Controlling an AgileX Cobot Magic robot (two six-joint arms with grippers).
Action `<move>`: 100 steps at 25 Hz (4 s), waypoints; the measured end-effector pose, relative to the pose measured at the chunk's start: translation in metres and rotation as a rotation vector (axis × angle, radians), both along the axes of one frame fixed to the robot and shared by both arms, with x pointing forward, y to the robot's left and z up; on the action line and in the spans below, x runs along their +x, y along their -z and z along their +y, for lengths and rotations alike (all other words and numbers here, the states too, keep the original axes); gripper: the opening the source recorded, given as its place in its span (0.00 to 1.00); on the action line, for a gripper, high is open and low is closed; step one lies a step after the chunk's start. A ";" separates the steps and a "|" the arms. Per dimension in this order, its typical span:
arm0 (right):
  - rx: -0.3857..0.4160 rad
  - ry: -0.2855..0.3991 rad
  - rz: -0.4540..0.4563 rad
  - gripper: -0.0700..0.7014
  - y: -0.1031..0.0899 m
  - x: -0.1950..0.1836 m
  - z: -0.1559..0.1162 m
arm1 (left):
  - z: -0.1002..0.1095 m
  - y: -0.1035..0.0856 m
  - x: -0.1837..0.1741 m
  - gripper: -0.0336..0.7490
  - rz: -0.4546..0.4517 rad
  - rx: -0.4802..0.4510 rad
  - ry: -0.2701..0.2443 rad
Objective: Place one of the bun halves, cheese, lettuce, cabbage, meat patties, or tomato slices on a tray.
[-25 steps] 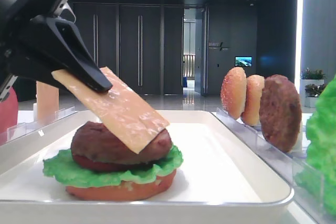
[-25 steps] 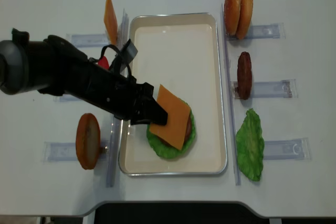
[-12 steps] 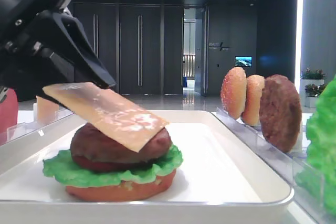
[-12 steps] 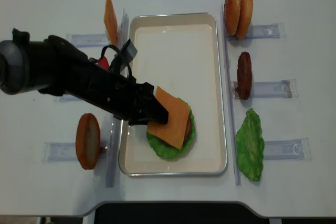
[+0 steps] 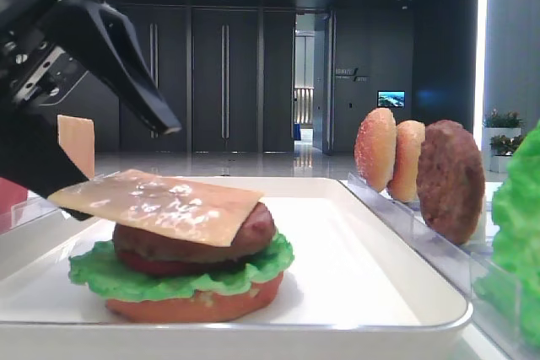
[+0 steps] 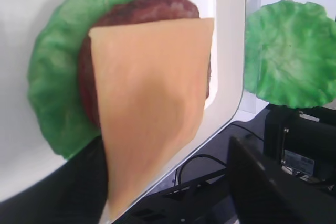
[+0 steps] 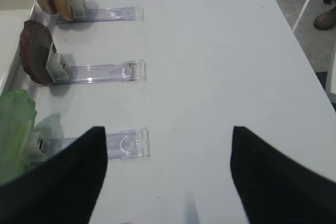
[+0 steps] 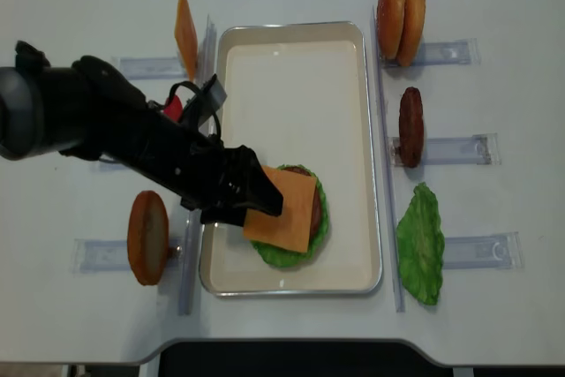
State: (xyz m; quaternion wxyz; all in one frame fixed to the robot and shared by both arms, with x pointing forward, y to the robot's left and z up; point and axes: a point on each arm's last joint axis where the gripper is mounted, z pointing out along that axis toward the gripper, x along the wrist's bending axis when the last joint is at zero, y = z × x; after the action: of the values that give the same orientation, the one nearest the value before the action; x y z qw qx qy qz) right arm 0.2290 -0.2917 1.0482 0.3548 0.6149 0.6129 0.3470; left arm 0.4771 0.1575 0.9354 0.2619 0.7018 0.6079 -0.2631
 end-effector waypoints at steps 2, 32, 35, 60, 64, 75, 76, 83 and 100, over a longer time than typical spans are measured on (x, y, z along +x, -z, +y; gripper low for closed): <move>0.000 0.000 0.000 0.71 0.000 0.000 0.000 | 0.002 -0.002 -0.001 0.71 0.002 0.024 0.001; 0.000 0.000 0.000 0.71 0.000 0.000 0.000 | 0.043 -0.124 0.020 0.71 -0.168 0.561 0.041; 0.000 0.000 0.000 0.71 0.000 0.000 0.000 | 0.043 -0.125 0.019 0.71 -0.170 0.564 0.038; 0.000 0.000 0.000 0.71 0.000 0.000 0.000 | 0.193 -0.141 0.024 0.69 -0.142 0.780 -0.325; 0.000 0.000 0.000 0.71 0.000 0.000 0.000 | 0.204 -0.143 0.021 0.69 -0.143 0.792 -0.336; 0.000 0.000 0.000 0.71 0.000 0.000 0.000 | 0.185 -0.193 -0.037 0.64 -0.365 0.743 -0.381; 0.000 0.000 0.000 0.71 0.000 0.000 0.000 | 0.181 -0.198 -0.047 0.64 -0.395 0.730 -0.381; 0.000 0.000 0.000 0.71 0.000 0.000 0.000 | 0.156 -0.214 -0.125 0.70 -0.622 0.679 -0.368; 0.000 0.000 0.000 0.71 0.000 0.000 0.000 | 0.130 -0.124 -0.222 0.73 -0.884 0.618 -0.329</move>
State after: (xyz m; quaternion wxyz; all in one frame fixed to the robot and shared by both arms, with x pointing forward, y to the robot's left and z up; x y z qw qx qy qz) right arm 0.2290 -0.2917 1.0482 0.3548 0.6149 0.6129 0.3470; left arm 0.2552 0.2875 1.0593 0.3117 0.6852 0.5907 0.2906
